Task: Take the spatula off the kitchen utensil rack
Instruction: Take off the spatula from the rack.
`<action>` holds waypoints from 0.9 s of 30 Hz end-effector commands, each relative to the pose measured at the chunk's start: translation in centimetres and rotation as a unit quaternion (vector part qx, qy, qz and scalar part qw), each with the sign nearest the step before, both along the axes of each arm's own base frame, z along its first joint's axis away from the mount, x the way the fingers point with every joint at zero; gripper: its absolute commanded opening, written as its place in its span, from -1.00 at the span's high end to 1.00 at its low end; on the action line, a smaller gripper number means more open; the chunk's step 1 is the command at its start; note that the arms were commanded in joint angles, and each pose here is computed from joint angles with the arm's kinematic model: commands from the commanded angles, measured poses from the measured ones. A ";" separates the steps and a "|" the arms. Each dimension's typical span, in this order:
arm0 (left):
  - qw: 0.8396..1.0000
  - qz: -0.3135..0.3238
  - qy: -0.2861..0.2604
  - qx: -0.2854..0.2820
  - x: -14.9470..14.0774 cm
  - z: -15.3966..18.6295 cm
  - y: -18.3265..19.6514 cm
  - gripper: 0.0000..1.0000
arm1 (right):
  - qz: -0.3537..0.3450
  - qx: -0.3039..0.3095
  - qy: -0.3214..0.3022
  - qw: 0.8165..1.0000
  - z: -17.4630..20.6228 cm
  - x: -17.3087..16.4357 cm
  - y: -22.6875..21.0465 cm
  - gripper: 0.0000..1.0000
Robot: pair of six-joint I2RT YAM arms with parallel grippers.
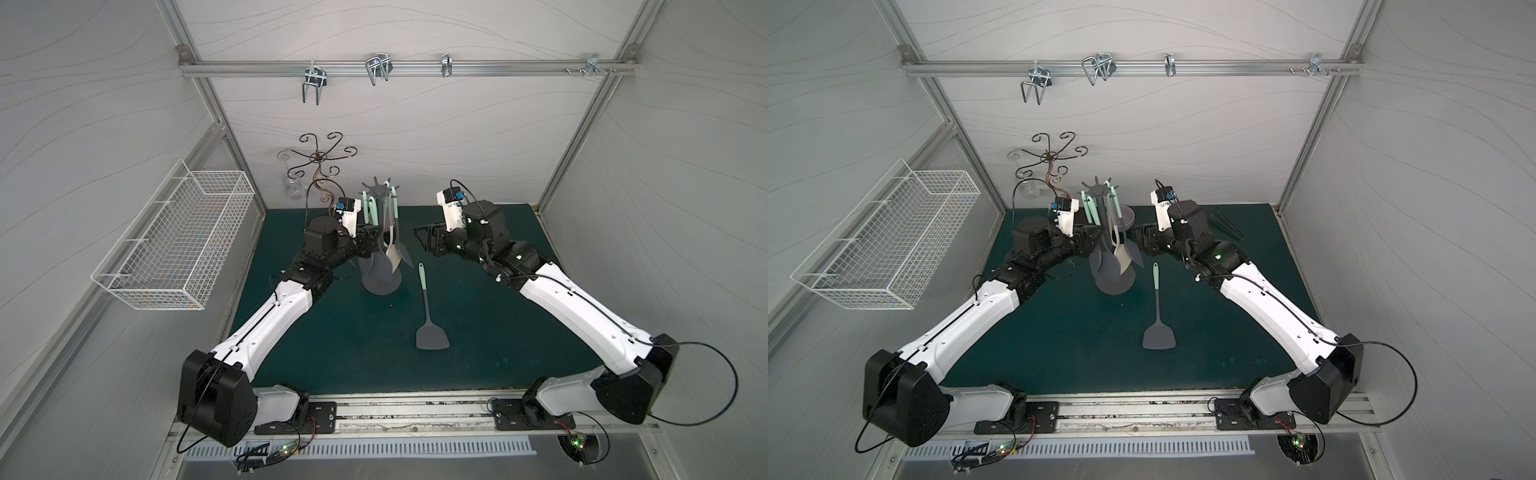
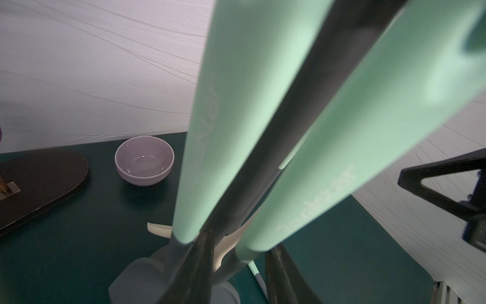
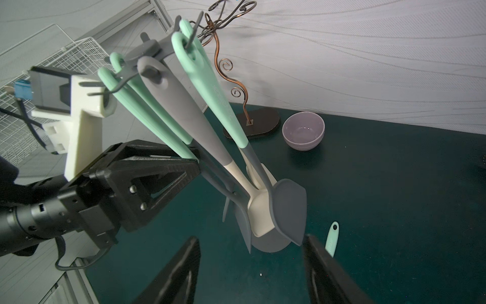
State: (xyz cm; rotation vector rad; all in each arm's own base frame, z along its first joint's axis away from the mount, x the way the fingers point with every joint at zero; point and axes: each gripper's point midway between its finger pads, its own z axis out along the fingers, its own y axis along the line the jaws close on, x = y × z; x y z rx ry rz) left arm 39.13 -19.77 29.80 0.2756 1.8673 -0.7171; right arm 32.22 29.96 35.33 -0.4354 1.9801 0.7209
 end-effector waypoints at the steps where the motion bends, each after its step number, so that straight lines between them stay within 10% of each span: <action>1: 0.999 -0.001 -0.040 -0.008 0.6 2.0 -0.3 0.32 | -0.006 0.016 -0.009 1.000 1.3 -0.5 -0.8 -0.28; 12: 0.998 -0.013 -0.054 -0.012 -0.7 3.5 -0.2 0.93 | -0.014 0.012 -0.001 1.000 0.3 -0.6 -1.6 -0.28; 27: 0.995 -0.026 -0.025 0.089 -3.0 2.9 1.1 1.00 | -0.028 0.014 0.006 0.999 -0.3 -0.5 -3.1 -0.28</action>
